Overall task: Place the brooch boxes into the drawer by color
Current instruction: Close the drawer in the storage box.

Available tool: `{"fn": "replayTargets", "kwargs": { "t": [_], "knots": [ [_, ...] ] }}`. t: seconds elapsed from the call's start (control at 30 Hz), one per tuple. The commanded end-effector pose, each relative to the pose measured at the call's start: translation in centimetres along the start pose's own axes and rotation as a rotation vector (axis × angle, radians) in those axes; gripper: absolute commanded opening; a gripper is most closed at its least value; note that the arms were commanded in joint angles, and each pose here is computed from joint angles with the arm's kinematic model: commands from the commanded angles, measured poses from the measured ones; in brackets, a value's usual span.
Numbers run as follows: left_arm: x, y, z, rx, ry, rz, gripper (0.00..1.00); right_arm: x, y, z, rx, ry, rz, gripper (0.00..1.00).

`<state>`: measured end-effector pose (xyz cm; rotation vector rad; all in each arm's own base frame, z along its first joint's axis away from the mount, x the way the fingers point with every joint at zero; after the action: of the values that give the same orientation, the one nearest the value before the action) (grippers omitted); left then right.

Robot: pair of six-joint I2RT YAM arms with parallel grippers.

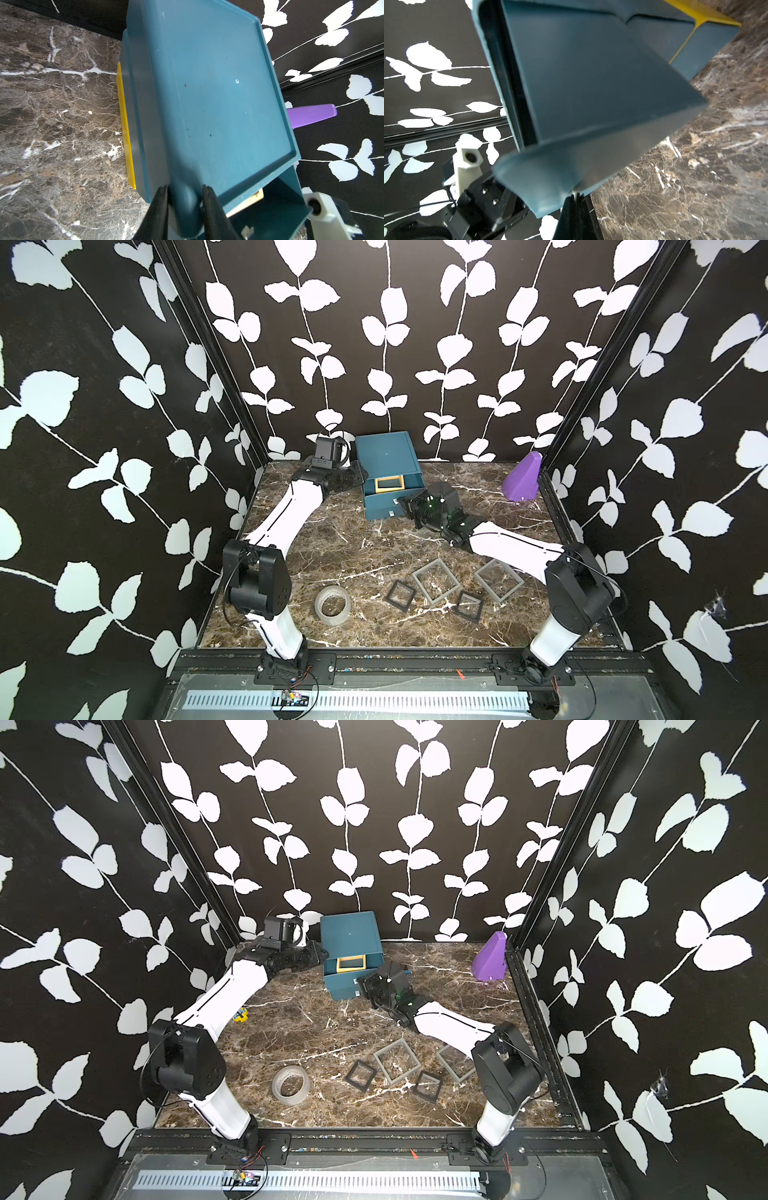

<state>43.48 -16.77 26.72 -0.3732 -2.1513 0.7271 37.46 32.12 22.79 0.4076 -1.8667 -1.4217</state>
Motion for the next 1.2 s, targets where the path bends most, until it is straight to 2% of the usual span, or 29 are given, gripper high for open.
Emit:
{"fn": "replayTargets", "kwargs": {
  "t": [0.0,0.2,0.97,1.0,1.17],
  "knots": [
    [0.2,0.2,1.4,0.002,0.053,0.002,0.25,-0.7,2.0,-1.3,-0.076,-0.045,-0.056,0.0],
    [0.1,-0.1,1.3,0.003,0.054,0.008,0.25,-2.1,3.8,-2.2,-0.075,-0.077,-0.093,0.0],
    [0.2,-1.0,1.9,-0.016,0.067,0.02,0.24,-4.0,3.9,-3.1,-0.133,-0.131,-0.069,0.0],
    [0.2,-1.0,1.9,-0.016,0.066,0.018,0.24,-3.8,4.0,-3.0,-0.132,-0.128,-0.071,0.01],
    [0.3,-0.9,2.0,-0.018,0.066,0.014,0.23,-1.0,4.8,-3.0,-0.088,-0.15,-0.067,0.39]
  ]
}}
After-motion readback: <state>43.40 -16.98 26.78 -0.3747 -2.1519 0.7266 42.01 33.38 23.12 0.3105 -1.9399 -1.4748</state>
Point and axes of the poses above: each gripper's point midway between its finger pads, its own x axis back along the fingers, its own y axis along the line the jaws close on, z = x × y, the point moved 4 cm from there along x, back along the fingers, and after that the axes turned 9 degrees about x, right-handed, at the moved point
